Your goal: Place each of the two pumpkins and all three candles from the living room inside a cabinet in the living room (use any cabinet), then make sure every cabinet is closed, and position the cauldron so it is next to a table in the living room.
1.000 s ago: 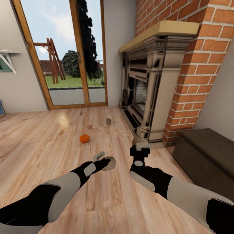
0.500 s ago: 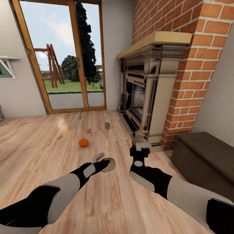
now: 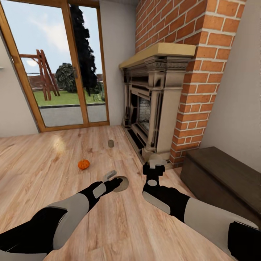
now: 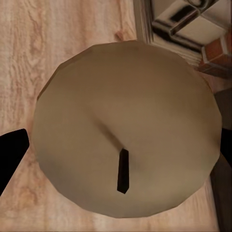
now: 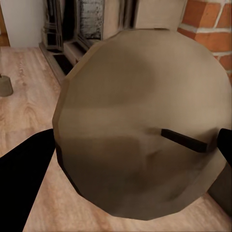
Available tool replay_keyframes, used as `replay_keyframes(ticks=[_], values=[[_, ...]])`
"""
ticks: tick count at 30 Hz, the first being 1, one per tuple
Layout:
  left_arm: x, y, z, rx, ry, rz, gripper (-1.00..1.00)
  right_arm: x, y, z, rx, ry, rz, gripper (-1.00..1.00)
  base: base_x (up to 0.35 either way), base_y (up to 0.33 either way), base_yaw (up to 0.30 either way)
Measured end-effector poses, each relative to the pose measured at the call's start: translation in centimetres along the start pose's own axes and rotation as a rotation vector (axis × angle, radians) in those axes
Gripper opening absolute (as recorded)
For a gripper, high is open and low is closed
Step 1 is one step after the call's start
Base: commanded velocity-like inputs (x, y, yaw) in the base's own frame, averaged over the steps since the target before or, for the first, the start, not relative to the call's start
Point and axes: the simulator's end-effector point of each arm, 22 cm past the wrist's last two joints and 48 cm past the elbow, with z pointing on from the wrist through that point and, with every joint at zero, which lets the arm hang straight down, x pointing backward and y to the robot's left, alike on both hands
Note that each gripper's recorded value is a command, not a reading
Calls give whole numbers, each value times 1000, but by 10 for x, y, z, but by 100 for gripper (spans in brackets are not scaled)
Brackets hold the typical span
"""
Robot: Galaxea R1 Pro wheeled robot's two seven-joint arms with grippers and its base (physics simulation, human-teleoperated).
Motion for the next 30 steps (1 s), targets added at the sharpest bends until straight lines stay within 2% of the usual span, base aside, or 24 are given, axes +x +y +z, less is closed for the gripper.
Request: replay_keyframes(ticks=[30], values=[[-40,-35,-32,-3,8,-2,-100,-65,3,-2,-11,4,0,-100,0,0,-3]])
